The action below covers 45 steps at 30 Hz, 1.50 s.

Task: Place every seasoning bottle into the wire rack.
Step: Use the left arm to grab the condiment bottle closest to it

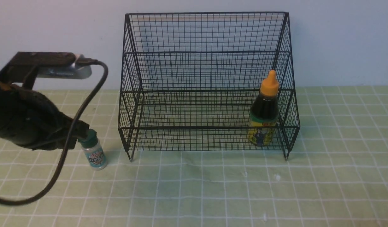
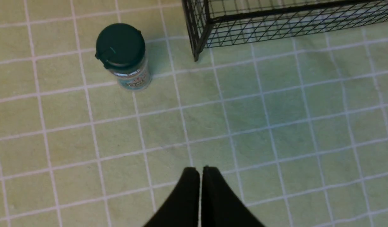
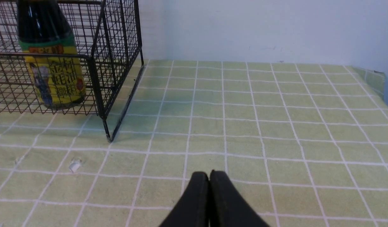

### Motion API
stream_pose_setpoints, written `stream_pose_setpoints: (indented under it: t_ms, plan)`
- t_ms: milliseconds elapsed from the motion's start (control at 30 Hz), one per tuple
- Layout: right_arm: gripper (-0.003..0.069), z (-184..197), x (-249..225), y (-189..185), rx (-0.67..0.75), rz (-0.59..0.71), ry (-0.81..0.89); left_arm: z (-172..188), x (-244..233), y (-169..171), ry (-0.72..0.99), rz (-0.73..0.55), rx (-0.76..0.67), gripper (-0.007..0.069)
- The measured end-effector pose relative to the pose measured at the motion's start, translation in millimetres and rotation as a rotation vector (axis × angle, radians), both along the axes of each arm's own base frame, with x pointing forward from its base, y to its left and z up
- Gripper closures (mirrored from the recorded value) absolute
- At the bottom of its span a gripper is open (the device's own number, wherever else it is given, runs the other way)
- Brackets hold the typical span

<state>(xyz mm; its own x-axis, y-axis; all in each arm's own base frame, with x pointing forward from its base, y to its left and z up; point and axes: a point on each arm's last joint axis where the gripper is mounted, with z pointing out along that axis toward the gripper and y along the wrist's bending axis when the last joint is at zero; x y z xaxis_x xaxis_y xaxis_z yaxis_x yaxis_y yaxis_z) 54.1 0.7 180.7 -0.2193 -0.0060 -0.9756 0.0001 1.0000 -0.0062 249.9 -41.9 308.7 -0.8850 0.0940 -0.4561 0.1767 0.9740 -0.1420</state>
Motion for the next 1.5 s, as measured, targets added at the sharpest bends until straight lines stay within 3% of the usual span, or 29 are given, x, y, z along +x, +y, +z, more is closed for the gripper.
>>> stream_pose_setpoints:
  t_ms: [300, 400, 467, 500, 533, 667, 733, 833, 1033, 1133, 1233, 1367, 1500]
  plan:
    - [0.0671, -0.1, 0.0, 0.0, 0.000, 0.000, 0.000, -26.2, 50.9, 2.1, 0.081, -0.021, 0.112, 0.0595]
    - [0.0671, -0.1, 0.0, 0.0, 0.000, 0.000, 0.000, -34.2, 61.4, 3.4, 0.055, -0.022, 0.140, 0.0519]
    - [0.0671, -0.1, 0.0, 0.0, 0.000, 0.000, 0.000, -41.5, 70.3, 3.4, 0.027, -0.020, 0.150, 0.0398]
    - [0.0671, -0.1, 0.0, 0.0, 0.000, 0.000, 0.000, -42.6, 71.1, 3.4, 0.028, -0.021, 0.151, 0.0388]
    - [0.0671, -0.1, 0.0, 0.0, 0.000, 0.000, 0.000, -47.7, 75.4, 3.1, 0.024, -0.020, 0.153, 0.0305]
    - [0.0671, -0.1, 0.0, 0.0, 0.000, 0.000, 0.000, -58.3, 85.2, 2.3, 0.006, -0.017, 0.153, 0.0129]
    - [0.0671, -0.1, 0.0, 0.0, 0.000, 0.000, 0.000, -67.1, 91.2, 1.7, 0.006, -0.015, 0.153, 0.0057]
    - [0.0671, -0.1, 0.0, 0.0, 0.000, 0.000, 0.000, -78.6, 95.4, 1.3, 0.035, -0.017, 0.156, 0.0019]
    - [0.0671, -0.1, 0.0, 0.0, 0.000, 0.000, 0.000, -96.7, 100.4, 0.7, 0.086, -0.022, 0.161, 0.0060]
    - [0.0671, -0.1, 0.0, 0.0, 0.000, 0.000, 0.000, -100.8, 101.4, 0.6, 0.098, -0.022, 0.163, 0.0167]
    - [0.0671, -0.1, 0.0, 0.0, 0.000, 0.000, 0.000, -100.3, 101.1, 0.7, 0.102, -0.023, 0.164, 0.0323]
    - [0.0671, -0.1, 0.0, 0.0, 0.000, 0.000, 0.000, -94.9, 95.1, 1.5, 0.132, -0.029, 0.170, 0.0317]
    - [0.0671, -0.1, 0.0, 0.0, 0.000, 0.000, 0.000, -65.9, 84.2, 3.1, 0.140, -0.037, 0.178, 0.0317]
